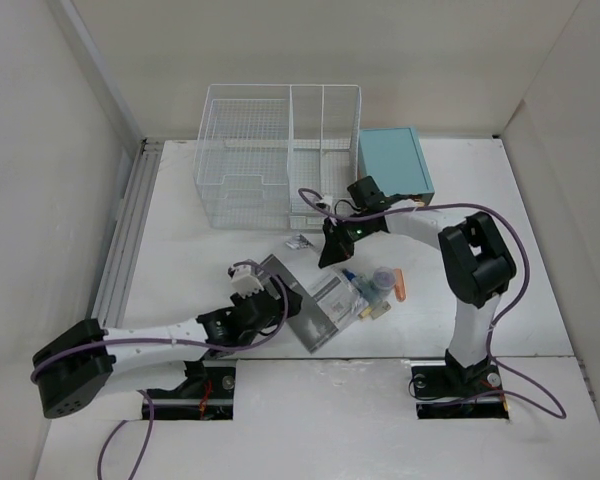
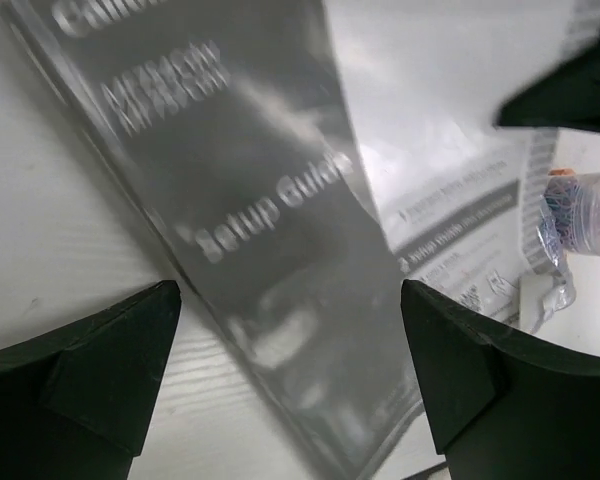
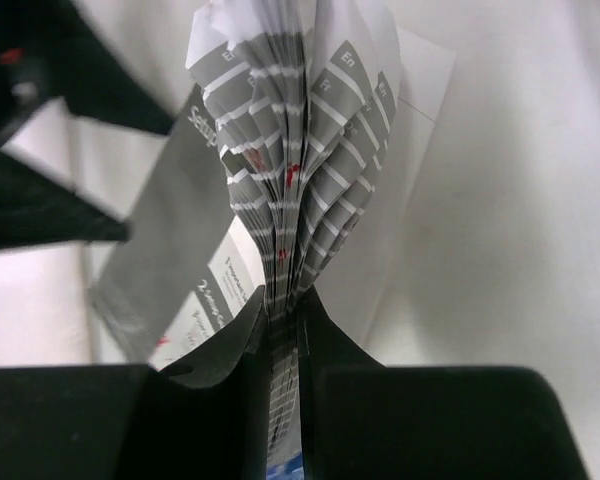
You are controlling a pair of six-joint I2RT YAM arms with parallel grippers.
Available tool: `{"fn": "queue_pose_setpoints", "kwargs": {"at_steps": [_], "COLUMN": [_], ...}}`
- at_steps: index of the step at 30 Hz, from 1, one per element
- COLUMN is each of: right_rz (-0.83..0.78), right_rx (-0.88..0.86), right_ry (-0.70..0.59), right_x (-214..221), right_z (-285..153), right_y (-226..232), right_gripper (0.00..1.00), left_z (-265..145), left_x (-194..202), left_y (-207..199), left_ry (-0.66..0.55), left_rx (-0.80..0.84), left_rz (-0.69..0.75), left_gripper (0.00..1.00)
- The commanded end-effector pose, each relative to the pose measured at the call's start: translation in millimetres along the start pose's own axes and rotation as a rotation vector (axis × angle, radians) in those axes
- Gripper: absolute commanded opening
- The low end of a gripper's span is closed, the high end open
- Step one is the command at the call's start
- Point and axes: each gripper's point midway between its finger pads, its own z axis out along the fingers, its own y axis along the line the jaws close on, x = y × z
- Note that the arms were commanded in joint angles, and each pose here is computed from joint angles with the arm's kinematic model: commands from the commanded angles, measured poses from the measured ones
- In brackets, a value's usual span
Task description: Organize the desk
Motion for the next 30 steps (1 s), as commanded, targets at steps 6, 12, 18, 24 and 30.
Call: {"fn": "queue_pose_setpoints", "kwargs": {"at_steps": [6,12,18,24,30], "right_rz": [-0.006,-0.024,0.010,-0.005,-0.051], "right_rx": [-0.295,-0.415,-0.499,-0.493,-0.488], "right_ry": [-0.141,-0.164,-0.172,-0.167,-0.164], "right_x": [-35,-33,-26,-25,-29], "right_z": [-50,-54,-55,-57,-60], "right_y": [68,79,91,93,100], "right_gripper": [0.00,0.00,0.00,0.00,0.00], "left_z": [-17,-14,-18,-29,-31], "left_x": [1,5,2,-6,-13], "left_y": [33,24,-8,-25,-42], "left_ry": [-0.006,-0.003,-0.026,-0.055,-0.078], "left_rx": [-0.010,0.057,0.274,0.427,0.470], "left_rz": [-0.051,-0.066,-0.062,-0.033,-0.006], "left_gripper": [0.91,0.91,0.91,0.91,0.50]}}
